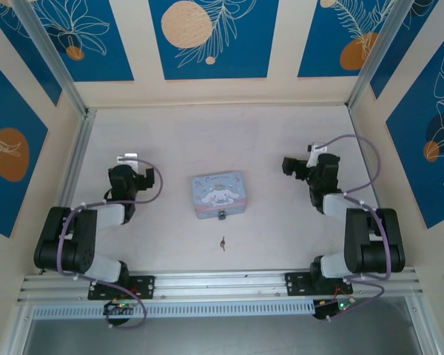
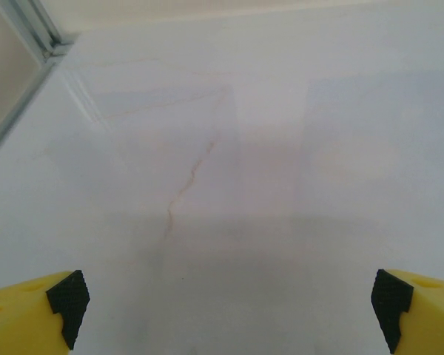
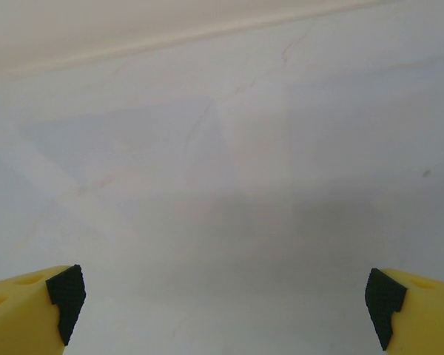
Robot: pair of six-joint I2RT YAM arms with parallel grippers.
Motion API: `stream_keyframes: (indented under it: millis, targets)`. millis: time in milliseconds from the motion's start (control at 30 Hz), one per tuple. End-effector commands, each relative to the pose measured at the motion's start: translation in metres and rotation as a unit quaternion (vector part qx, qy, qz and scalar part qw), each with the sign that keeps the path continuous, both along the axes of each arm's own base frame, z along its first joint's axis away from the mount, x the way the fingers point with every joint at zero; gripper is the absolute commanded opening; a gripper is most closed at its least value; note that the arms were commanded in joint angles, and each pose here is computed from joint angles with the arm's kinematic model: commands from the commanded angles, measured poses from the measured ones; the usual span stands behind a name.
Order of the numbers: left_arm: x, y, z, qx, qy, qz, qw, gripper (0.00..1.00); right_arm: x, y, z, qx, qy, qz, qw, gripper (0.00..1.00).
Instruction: Unlock the padlock with the key
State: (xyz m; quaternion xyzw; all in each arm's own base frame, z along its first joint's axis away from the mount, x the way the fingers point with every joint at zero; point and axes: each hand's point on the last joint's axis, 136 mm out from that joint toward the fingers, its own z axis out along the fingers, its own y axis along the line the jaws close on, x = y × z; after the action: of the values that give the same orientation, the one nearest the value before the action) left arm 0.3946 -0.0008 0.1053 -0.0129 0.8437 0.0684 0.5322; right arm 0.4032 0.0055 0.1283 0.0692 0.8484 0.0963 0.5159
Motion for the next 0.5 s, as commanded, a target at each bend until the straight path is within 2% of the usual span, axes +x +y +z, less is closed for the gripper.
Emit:
stream_keyframes:
  millis: [0, 100, 200, 333, 467]
  targets:
    - [0.000, 0.012, 0.031, -0.016, 0.033, 0.040, 0.999, 0.99, -0.015, -0.033, 0.001, 0.108, 0.124, -0.126, 0.978, 0.99]
    - [-0.008, 0.005, 0.050, -0.076, 0.063, 0.053, 0.994, 0.99, -0.020, -0.009, 0.007, 0.193, 0.152, -0.064, 0.967, 0.99]
    - [-0.025, -0.006, 0.061, -0.155, 0.102, 0.071, 0.980, 0.99, -0.034, 0.024, 0.014, 0.241, 0.179, -0.011, 0.954, 0.93]
    - [-0.054, -0.044, 0.063, -0.263, 0.163, 0.038, 0.950, 0.99, -0.065, 0.068, 0.003, 0.272, 0.246, 0.035, 0.930, 0.84]
    - [-0.083, -0.085, 0.055, -0.328, 0.196, -0.006, 0.924, 0.99, -0.099, 0.110, -0.009, 0.280, 0.282, 0.066, 0.915, 0.82]
